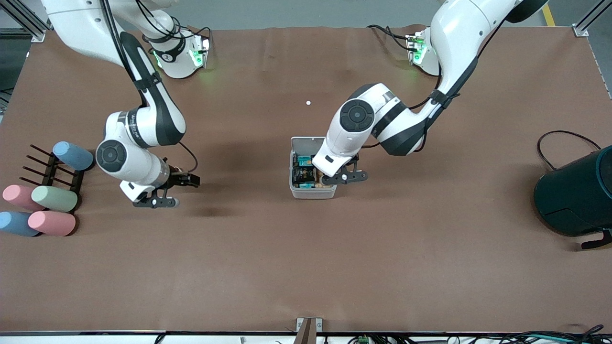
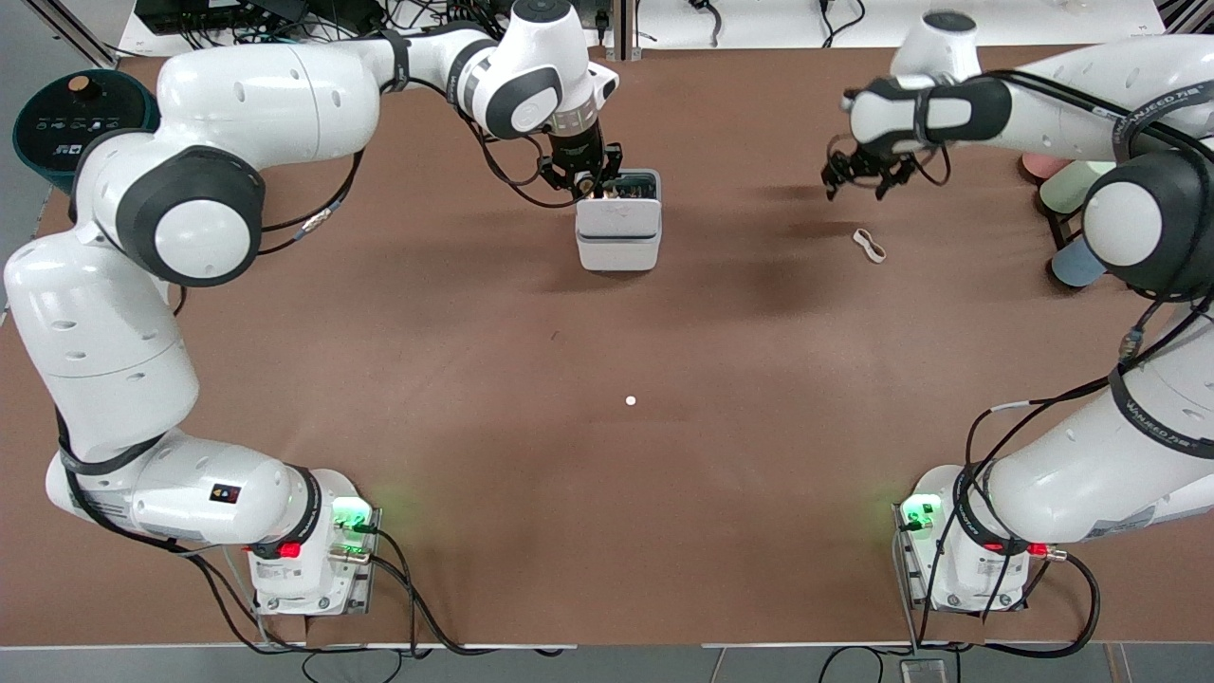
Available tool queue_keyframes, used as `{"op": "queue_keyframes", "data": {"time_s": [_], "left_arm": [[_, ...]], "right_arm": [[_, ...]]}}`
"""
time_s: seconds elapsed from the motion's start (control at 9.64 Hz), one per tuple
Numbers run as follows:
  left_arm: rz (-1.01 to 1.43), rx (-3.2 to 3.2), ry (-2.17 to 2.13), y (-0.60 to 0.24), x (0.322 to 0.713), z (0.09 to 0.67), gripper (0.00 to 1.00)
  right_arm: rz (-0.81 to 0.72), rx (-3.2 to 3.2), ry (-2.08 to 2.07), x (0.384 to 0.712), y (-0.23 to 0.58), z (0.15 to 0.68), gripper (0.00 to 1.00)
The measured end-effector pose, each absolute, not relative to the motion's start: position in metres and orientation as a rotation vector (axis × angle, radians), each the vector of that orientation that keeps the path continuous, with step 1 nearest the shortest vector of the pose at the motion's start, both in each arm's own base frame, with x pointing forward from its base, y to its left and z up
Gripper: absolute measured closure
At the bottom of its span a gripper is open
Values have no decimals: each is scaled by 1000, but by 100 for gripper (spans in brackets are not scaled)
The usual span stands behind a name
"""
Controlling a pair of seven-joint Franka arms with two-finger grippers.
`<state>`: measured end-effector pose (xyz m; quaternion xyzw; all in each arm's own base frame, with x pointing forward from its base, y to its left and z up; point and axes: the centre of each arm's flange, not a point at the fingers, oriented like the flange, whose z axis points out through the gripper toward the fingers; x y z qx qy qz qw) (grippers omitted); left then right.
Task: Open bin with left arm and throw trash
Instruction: 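Drop the tape into the bin while the right gripper grasps the clip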
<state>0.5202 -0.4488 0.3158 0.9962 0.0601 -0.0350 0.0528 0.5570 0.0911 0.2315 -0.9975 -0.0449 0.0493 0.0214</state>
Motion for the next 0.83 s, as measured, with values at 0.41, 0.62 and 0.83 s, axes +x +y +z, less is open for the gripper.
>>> {"op": "queue_keyframes", "data": {"time_s": [0.41, 0.62, 0.83], "left_arm": [[-35, 3074, 133, -443, 528, 308, 26], [-36, 3076, 138, -441, 530, 306, 0], [-29, 3073, 142, -440, 532, 308, 0]], "right_arm": [[137, -3063, -428, 529, 62, 201, 1], [152, -3058, -459, 523, 66, 194, 8], [188, -3056, -465, 517, 66, 182, 30]]}}
